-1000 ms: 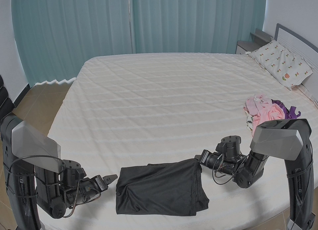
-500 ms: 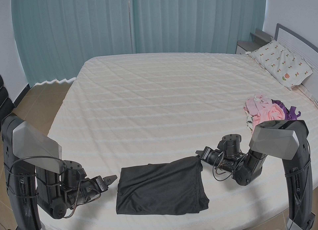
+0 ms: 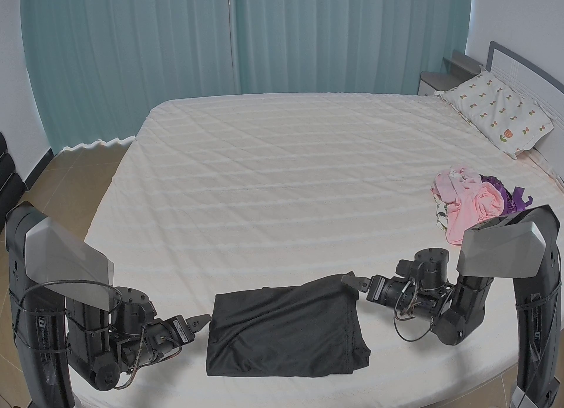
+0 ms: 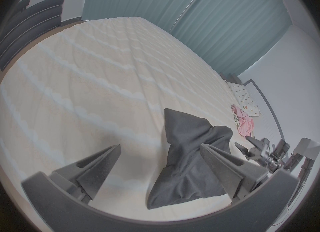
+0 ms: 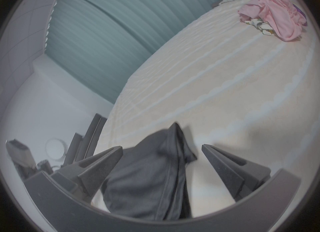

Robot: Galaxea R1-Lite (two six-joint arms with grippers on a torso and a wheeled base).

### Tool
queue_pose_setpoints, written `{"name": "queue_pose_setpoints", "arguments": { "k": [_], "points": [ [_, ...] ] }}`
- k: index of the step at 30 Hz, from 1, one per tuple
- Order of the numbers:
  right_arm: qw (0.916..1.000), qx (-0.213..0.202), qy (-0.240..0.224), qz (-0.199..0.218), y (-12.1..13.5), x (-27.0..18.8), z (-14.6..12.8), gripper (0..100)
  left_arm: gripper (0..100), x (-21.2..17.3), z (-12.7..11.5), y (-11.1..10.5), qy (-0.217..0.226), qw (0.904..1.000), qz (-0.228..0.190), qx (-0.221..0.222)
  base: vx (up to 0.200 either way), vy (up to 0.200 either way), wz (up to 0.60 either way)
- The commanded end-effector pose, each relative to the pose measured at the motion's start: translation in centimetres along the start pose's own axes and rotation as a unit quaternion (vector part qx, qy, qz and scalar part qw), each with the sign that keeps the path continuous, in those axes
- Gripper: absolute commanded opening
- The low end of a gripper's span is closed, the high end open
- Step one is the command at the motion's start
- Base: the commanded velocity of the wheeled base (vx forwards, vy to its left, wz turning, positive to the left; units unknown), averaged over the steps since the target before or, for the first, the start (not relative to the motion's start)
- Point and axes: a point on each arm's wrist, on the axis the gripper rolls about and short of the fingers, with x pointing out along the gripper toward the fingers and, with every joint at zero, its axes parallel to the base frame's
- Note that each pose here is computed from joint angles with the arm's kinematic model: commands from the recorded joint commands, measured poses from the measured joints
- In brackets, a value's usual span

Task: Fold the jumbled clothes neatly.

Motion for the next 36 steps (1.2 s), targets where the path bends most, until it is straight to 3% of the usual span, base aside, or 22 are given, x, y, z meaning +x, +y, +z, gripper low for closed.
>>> {"name": "queue_pose_setpoints", "arguments": {
  "k": [1, 10, 14, 34, 35, 36],
  "points": [
    [0.9972, -0.044, 0.040, 0.046, 0.6, -3.5, -1.9, 100, 100, 0.2, -0.1, 0.0, -0.003, 1.0000, 0.000, 0.002, -0.200, 0.000, 0.00],
    [0.9920, -0.064, 0.093, 0.056, 1.3, -4.4, -4.5, 100, 100, 0.2, -0.2, 0.1, -0.001, 1.0000, 0.002, 0.002, -0.200, 0.000, 0.00],
    [0.9897, -0.071, 0.110, 0.058, 1.5, -4.1, -5.4, 100, 100, 0.4, -0.4, 0.3, 0.003, 1.0000, 0.006, 0.002, 0.000, 0.000, 0.00],
    [0.9886, -0.081, 0.110, 0.064, 0.8, -1.7, -5.6, 100, 100, 0.7, -0.4, 0.3, 0.003, 1.0000, 0.007, 0.001, 0.000, 0.000, 0.00],
    [0.9881, -0.081, 0.112, 0.068, 0.9, -1.6, -5.7, 0, 100, 0.7, -0.4, 0.4, 0.003, 1.0000, 0.008, 0.001, 0.000, 0.000, 0.00],
    [0.9881, -0.081, 0.112, 0.068, 0.9, -1.6, -5.7, 0, 100, 0.7, -0.4, 0.4, 0.003, 1.0000, 0.008, 0.001, 0.000, 0.000, 0.00]
  ]
}}
